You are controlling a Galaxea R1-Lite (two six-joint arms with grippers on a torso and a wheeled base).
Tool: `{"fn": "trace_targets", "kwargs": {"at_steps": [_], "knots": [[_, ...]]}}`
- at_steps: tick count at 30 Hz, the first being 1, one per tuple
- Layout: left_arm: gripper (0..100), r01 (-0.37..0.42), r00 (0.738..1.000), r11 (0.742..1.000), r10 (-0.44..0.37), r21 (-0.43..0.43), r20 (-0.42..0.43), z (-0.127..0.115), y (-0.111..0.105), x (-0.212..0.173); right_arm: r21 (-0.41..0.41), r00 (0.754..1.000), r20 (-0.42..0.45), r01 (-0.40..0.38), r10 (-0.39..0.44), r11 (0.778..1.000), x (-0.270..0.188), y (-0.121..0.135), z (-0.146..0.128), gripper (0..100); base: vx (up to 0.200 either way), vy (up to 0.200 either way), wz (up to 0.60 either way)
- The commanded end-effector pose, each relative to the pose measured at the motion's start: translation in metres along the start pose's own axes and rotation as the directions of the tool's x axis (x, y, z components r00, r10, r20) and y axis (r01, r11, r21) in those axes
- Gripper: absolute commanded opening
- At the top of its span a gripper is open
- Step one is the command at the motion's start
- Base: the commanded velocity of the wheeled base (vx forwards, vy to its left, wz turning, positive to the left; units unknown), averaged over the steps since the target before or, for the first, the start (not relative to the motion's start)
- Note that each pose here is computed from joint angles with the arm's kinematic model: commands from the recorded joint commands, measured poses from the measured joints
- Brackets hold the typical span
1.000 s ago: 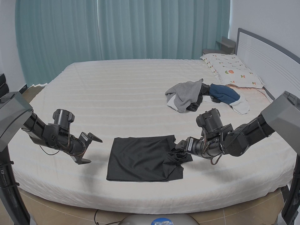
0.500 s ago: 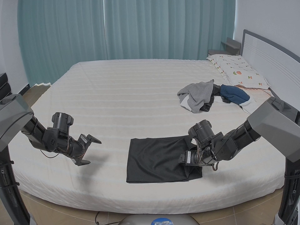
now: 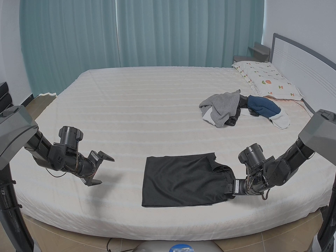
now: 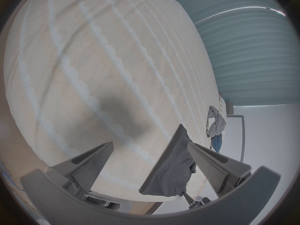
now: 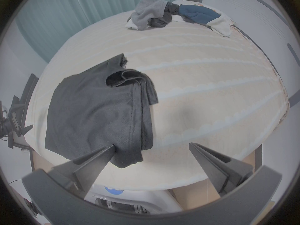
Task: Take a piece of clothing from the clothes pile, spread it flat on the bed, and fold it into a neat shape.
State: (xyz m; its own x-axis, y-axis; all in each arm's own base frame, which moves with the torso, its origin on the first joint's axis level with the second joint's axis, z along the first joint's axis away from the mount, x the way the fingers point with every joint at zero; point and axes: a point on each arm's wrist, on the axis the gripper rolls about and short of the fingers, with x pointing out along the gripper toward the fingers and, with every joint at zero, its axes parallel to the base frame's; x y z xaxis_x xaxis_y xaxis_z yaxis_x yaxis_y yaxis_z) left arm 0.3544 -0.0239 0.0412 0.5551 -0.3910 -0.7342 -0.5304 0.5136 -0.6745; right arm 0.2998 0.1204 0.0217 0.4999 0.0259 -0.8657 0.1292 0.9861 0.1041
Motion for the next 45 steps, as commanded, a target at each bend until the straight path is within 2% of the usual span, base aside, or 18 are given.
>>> {"fn": "trace_targets", "kwargs": {"at_steps": [1,8,9,11,13,15,16,17,18,19,20,22,26,31,38,45], "knots": [[100,-0.004,1.000,1.000,0.004,-0.001,0.003,0.000,0.000,0.001,0.039,1.000,0.001,0.010,-0.010,0.999,-0.002,-0.020,-0.007,100,0.000,0.000,0.00],[100,-0.005,1.000,1.000,0.005,0.007,-0.005,-0.003,-0.001,0.002,0.117,0.993,0.070,-0.098,0.090,0.988,-0.010,-0.037,0.008,100,0.000,0.000,0.00],[100,-0.006,1.000,1.000,0.006,0.008,-0.008,-0.004,-0.002,0.002,0.134,0.984,0.099,-0.164,0.152,0.977,-0.013,-0.039,0.018,100,0.000,0.000,0.00],[100,-0.004,1.000,1.000,0.004,0.012,-0.010,-0.005,-0.003,0.002,0.137,0.977,0.114,-0.194,0.179,0.971,-0.014,-0.039,0.022,100,0.000,0.000,0.00],[100,0.001,1.000,1.000,0.000,0.018,-0.016,-0.009,-0.006,0.003,0.173,0.955,0.156,-0.279,0.254,0.945,-0.016,-0.033,0.039,100,0.000,0.000,0.00],[100,0.001,1.000,1.000,-0.001,0.019,-0.018,-0.010,-0.006,0.003,0.184,0.952,0.161,-0.288,0.261,0.940,-0.016,-0.032,0.041,100,0.000,0.000,0.00],[100,0.003,1.000,1.000,-0.002,0.023,-0.021,-0.011,-0.007,0.004,0.233,0.936,0.171,-0.340,0.306,0.911,-0.015,-0.022,0.051,100,0.000,0.000,0.00],[100,0.003,1.000,1.000,-0.002,0.026,-0.024,-0.012,-0.008,0.005,0.248,0.931,0.166,-0.359,0.326,0.900,-0.012,-0.018,0.053,100,0.200,0.000,0.00],[100,0.003,1.000,1.000,-0.003,0.028,-0.026,-0.013,-0.008,0.006,0.256,0.925,0.155,-0.375,0.345,0.891,-0.008,-0.012,0.054,100,0.200,0.000,0.00],[100,0.003,1.000,1.000,-0.003,0.028,-0.026,-0.013,-0.008,0.006,0.256,0.925,0.155,-0.375,0.345,0.891,-0.008,-0.012,0.054,100,0.200,0.000,0.00],[100,0.003,0.999,0.999,-0.002,0.034,-0.032,-0.015,-0.009,0.007,0.265,0.918,0.141,-0.396,0.371,0.879,0.004,0.001,0.055,100,0.200,0.000,0.00],[100,0.001,0.999,0.999,0.001,0.035,-0.035,-0.017,-0.009,0.007,0.282,0.915,0.124,-0.403,0.383,0.871,0.016,0.013,0.056,100,0.200,0.000,0.00],[100,0.000,0.999,0.999,0.001,0.036,-0.035,-0.017,-0.009,0.007,0.292,0.916,0.077,-0.398,0.394,0.870,0.040,0.031,0.048,100,0.000,0.000,0.00],[100,-0.009,1.000,0.999,0.010,0.043,-0.022,-0.018,-0.010,0.008,0.274,0.910,0.056,-0.409,0.410,0.870,0.043,0.044,0.042,100,0.000,0.000,0.00],[100,-0.030,1.000,0.998,0.030,0.054,-0.002,-0.022,-0.011,0.011,0.270,0.912,0.038,-0.403,0.408,0.875,0.043,0.047,0.038,100,0.000,0.000,0.00],[100,-0.030,1.000,0.998,0.030,0.053,-0.002,-0.022,-0.011,0.011,0.290,0.909,0.078,-0.414,0.410,0.863,0.063,0.054,0.051,100,0.000,0.000,0.00]]}}
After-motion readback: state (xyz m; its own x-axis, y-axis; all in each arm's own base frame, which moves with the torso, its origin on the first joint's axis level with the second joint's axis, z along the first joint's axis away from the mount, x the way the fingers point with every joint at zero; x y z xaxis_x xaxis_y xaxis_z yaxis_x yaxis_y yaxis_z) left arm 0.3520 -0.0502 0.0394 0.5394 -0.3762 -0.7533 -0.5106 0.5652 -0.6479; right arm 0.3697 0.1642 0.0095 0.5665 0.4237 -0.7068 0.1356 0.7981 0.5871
